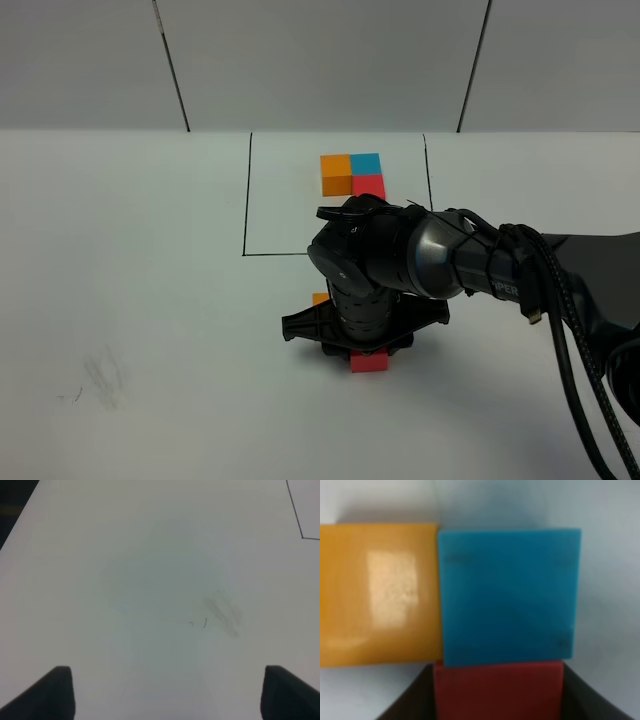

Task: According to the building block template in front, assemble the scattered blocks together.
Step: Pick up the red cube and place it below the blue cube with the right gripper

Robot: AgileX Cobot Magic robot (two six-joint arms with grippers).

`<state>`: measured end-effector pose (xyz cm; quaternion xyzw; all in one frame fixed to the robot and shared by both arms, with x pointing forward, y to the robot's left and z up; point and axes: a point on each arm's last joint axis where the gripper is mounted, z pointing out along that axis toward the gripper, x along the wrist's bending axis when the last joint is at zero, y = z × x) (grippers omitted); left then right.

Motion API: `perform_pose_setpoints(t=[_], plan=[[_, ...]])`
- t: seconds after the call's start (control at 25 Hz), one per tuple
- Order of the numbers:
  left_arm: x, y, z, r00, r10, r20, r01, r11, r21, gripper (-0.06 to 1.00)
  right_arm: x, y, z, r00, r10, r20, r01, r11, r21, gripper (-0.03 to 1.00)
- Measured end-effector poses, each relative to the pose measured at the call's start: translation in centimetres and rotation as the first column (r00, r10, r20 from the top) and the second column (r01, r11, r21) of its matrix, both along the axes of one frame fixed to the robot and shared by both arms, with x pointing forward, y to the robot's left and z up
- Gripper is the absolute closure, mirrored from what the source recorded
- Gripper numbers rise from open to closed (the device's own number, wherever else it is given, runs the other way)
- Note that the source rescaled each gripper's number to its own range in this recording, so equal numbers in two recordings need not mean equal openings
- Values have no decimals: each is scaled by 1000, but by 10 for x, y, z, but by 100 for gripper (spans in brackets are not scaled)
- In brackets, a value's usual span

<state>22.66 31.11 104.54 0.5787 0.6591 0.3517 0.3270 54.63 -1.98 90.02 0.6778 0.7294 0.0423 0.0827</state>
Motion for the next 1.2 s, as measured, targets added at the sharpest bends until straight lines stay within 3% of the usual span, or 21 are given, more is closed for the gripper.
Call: perform_pose_setpoints(t=[1.2], plan=[[0,0,0,1000,0,0,0,1000,0,27,0,-1,0,1000,-17,-18,17,1000,4,73]])
